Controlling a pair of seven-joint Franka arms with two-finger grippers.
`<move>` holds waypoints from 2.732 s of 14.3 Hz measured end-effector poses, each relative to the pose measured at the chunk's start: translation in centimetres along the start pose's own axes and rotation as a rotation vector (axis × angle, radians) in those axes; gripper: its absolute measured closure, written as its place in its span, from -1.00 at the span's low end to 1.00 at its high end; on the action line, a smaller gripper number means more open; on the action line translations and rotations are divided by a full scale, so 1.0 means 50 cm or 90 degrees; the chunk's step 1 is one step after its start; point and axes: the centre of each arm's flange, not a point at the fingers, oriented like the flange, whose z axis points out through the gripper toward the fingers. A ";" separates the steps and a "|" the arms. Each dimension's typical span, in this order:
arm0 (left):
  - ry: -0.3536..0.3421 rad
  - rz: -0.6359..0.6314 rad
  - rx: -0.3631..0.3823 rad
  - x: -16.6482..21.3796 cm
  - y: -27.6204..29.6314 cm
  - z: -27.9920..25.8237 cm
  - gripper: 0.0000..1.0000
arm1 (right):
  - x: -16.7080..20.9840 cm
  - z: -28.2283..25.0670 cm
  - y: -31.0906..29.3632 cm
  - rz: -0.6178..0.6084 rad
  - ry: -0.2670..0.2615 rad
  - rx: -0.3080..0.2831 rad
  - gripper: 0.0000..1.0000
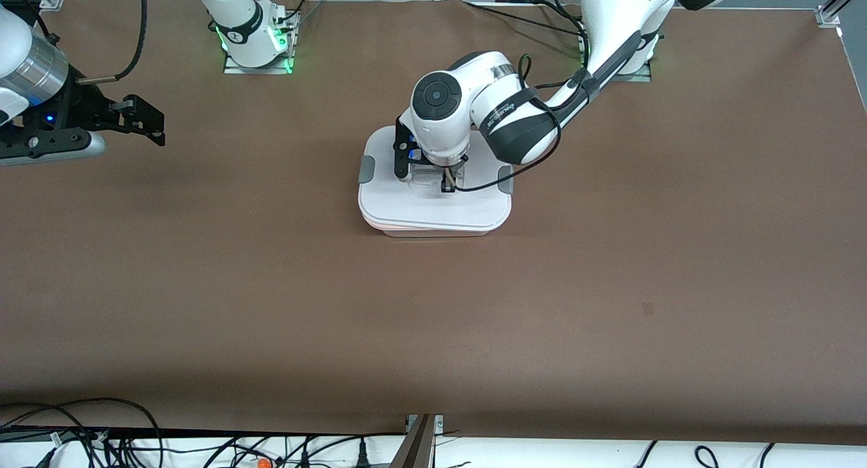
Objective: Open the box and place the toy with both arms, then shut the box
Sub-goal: 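Lower the lid onto the box with the left gripper and press it down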
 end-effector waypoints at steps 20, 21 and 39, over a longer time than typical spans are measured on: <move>-0.001 -0.064 -0.004 -0.005 -0.003 0.002 0.85 | 0.008 -0.003 0.001 0.000 0.018 0.000 -1.00; 0.000 -0.064 -0.003 -0.004 -0.003 0.001 0.85 | 0.008 -0.003 0.001 0.000 0.018 0.000 -1.00; 0.000 -0.008 -0.001 0.001 0.000 0.006 0.85 | 0.009 -0.003 -0.003 0.000 0.020 0.007 -1.00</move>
